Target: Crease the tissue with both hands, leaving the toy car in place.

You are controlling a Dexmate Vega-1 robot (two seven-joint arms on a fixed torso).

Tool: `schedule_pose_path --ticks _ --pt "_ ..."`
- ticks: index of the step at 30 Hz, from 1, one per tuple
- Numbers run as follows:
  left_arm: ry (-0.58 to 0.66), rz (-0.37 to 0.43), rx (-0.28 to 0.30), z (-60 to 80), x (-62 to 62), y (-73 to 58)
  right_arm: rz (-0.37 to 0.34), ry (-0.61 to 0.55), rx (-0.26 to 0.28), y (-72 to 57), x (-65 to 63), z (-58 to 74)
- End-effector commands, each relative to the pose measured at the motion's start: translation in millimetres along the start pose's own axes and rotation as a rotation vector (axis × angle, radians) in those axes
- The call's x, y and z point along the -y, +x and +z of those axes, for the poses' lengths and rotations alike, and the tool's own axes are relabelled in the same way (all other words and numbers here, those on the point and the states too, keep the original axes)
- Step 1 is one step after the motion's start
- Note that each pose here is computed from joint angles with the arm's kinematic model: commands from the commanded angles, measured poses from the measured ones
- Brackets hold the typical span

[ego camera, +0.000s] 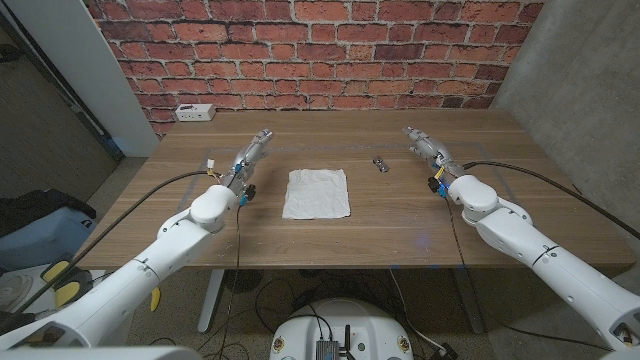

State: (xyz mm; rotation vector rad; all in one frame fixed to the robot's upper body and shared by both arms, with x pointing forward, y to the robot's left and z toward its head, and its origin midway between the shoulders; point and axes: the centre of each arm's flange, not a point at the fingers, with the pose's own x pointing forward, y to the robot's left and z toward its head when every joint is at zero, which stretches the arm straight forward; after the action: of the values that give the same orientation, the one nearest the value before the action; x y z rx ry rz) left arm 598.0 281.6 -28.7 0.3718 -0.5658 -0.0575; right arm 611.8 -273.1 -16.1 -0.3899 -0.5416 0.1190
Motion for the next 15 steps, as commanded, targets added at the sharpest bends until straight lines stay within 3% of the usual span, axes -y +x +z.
schedule_pose_path --ticks 1,15 --pt "0.104 0.006 -0.013 9.1 5.3 -23.3 0.021 -0.108 0.000 -15.9 -7.7 15.0" --pt "0.179 0.008 -0.036 12.5 13.3 -48.5 0.042 -0.222 -0.002 -32.0 -19.4 29.0"
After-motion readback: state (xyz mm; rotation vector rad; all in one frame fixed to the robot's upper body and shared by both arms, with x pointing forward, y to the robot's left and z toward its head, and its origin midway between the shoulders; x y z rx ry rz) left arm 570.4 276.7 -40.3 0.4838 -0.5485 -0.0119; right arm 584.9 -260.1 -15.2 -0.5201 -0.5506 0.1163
